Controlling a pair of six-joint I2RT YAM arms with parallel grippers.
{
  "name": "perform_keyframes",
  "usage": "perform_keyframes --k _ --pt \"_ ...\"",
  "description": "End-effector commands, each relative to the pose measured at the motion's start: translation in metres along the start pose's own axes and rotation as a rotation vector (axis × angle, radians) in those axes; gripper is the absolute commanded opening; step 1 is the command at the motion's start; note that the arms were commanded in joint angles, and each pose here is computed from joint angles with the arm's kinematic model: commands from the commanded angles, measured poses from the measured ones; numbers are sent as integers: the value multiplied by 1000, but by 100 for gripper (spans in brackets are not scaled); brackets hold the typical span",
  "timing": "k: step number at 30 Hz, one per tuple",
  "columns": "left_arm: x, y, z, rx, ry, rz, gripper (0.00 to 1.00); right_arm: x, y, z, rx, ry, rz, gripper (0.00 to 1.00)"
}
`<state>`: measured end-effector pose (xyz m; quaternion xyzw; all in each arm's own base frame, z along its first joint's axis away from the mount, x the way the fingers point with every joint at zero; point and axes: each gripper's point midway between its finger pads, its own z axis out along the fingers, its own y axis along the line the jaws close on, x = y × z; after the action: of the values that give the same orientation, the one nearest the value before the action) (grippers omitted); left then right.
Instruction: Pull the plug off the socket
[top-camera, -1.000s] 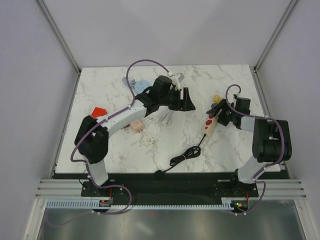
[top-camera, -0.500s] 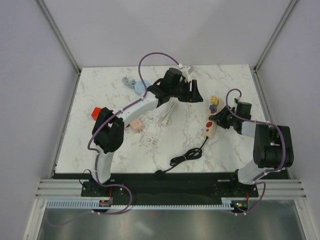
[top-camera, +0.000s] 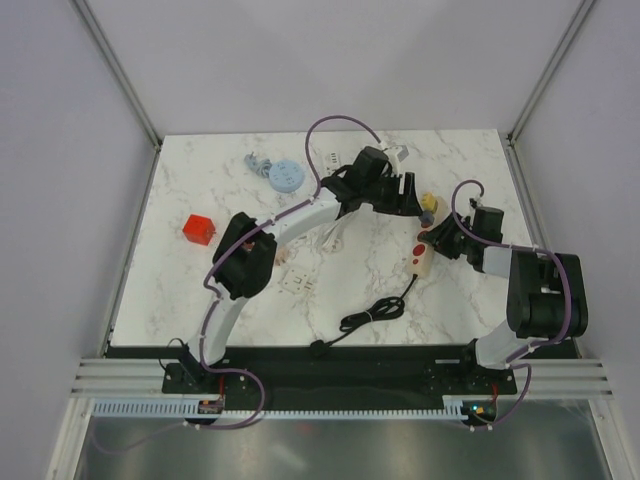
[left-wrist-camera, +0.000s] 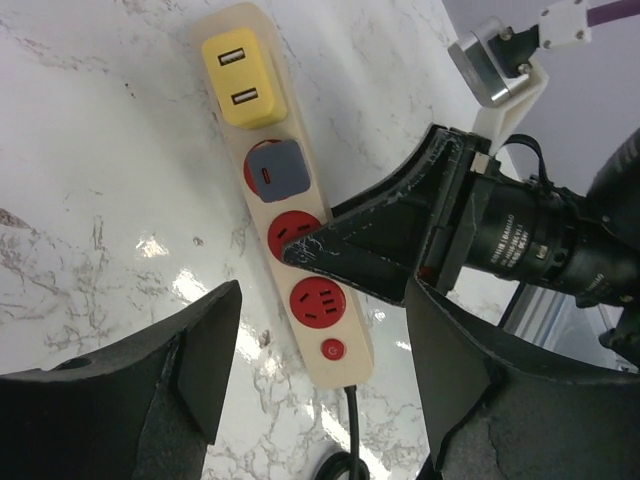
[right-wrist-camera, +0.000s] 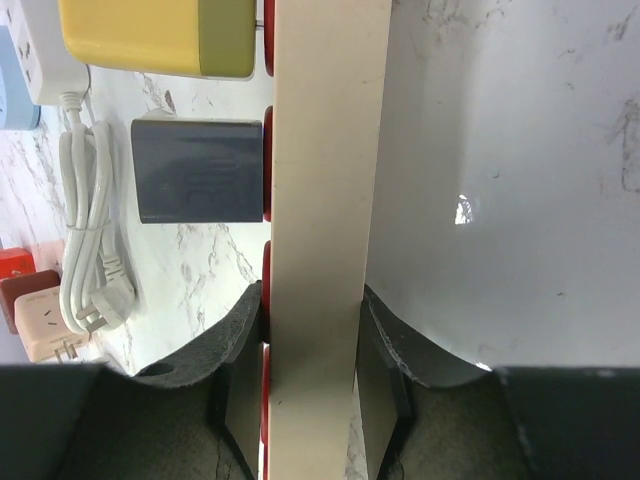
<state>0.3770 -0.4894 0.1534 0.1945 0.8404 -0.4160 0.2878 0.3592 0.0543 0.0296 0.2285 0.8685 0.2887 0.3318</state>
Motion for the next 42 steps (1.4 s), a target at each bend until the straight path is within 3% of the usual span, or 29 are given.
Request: perform_keyframes --k 1,7,13,18,25,30,33,34,35,36,40,42 --pt "-4 7 16 -31 -13 -19 75 37 -40 2 134 96 20 0" --pt "-10 8 41 -38 -40 -63 79 35 -39 1 131 84 16 0" --pt "-8 8 66 -31 -53 -89 66 36 -38 1 127 86 15 0" --pt "3 10 79 -45 -45 -87 72 36 -36 0 116 84 13 0" --pt "13 19 94 -56 -35 -149 71 36 -36 -1 113 81 12 0" --pt "2 14 100 -31 -66 -175 54 36 -35 -1 113 80 10 0" --pt "-2 13 101 -30 -79 -182 38 37 -36 -2 115 81 12 0" --pt "-3 13 101 -38 -87 -182 31 37 -37 -1 119 82 12 0" --pt "-6 12 97 -42 -92 -180 12 36 -37 -1 125 79 12 0" --pt "-8 10 94 -48 -96 -175 2 37 -39 -1 133 84 16 0" --pt "-20 3 75 -109 -136 -106 2 36 -50 -2 202 80 25 0" --pt "-25 -7 66 -68 -136 -139 2 29 -62 -7 284 47 21 0"
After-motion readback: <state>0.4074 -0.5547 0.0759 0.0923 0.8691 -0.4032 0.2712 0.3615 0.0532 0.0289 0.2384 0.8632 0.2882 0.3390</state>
